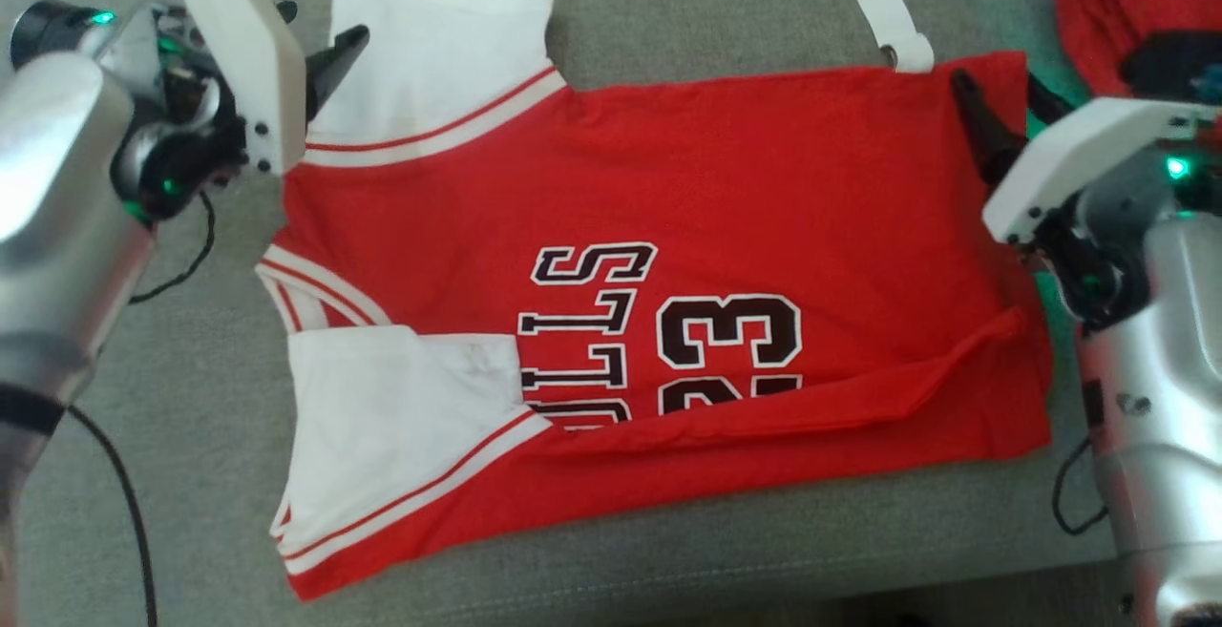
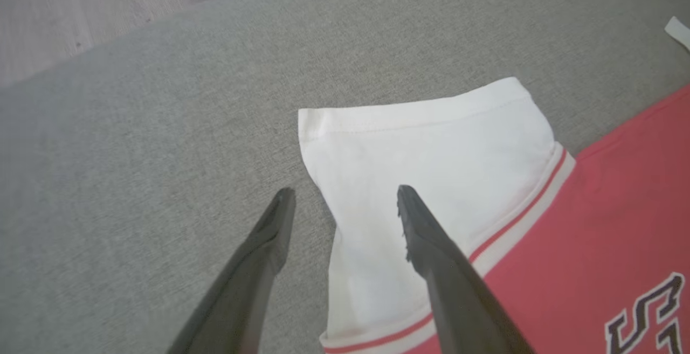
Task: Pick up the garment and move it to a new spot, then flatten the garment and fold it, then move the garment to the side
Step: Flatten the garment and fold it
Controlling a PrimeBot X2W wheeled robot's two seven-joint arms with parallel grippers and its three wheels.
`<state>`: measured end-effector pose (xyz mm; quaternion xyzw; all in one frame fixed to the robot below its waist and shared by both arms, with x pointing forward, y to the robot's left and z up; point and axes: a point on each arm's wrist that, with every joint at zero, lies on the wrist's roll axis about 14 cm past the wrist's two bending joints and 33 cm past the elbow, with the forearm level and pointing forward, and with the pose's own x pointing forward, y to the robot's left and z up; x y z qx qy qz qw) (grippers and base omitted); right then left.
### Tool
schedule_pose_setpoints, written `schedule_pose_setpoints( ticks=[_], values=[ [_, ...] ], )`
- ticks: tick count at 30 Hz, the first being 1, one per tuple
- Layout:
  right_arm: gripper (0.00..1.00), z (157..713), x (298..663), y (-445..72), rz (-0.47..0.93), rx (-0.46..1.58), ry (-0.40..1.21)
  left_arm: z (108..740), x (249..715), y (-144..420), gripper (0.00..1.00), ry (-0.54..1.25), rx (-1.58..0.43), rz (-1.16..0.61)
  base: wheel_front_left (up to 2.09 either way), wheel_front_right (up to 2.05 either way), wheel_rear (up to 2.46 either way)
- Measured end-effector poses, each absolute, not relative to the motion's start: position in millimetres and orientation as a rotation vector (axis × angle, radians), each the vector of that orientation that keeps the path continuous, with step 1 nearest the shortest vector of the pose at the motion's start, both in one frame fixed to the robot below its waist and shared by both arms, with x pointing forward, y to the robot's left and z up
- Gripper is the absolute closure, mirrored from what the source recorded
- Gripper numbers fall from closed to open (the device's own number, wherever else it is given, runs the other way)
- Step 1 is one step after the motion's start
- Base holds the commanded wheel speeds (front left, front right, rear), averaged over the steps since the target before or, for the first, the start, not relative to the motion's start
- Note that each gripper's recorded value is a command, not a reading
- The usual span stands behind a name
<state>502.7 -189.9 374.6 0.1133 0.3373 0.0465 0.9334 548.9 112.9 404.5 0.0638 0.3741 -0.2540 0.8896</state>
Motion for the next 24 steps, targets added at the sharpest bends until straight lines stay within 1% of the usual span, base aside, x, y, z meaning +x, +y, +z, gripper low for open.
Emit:
schedule_pose_setpoints(
  ticks=[7, 15, 16, 17, 18, 19, 20, 21, 24],
  values=[
    [0.00, 368, 514, -186, 0.122, 0.196, 0.706, 376, 565, 112, 0.00, 0.869, 0.114, -0.510, 0.00, 0.00, 0.00],
    [0.00, 363, 519, -182, 0.152, 0.180, 0.719, 363, 588, 107, 0.00, 0.888, 0.103, -0.491, 0.00, 0.00, 0.00],
    [0.02, 363, 519, -182, 0.157, 0.178, 0.716, 363, 589, 103, 0.02, 0.888, 0.101, -0.498, 0.00, 0.00, 0.00],
    [0.10, 362, 519, -181, 0.161, 0.175, 0.718, 363, 590, 101, 0.53, 0.887, 0.108, -0.506, 0.00, 0.00, 0.00],
    [0.20, 362, 518, -182, 0.162, 0.173, 0.722, 362, 590, 99, 1.00, 0.890, 0.119, -0.512, 0.00, 0.00, 0.00],
    [0.36, 362, 517, -183, 0.164, 0.171, 0.723, 361, 589, 99, 1.00, 0.900, 0.121, -0.514, 0.00, 0.00, 0.00],
    [0.55, 361, 516, -183, 0.165, 0.171, 0.726, 361, 588, 99, 1.00, 0.909, 0.122, -0.515, 0.00, 0.00, 0.00],
    [1.00, 361, 516, -183, 0.168, 0.171, 0.727, 362, 587, 100, 1.00, 0.912, 0.130, -0.519, 0.00, 0.00, 0.00],
    [1.00, 365, 516, -178, 0.179, 0.179, 0.704, 367, 588, 105, 1.00, 0.891, 0.143, -0.502, 0.00, 0.00, 0.00]
  ],
)
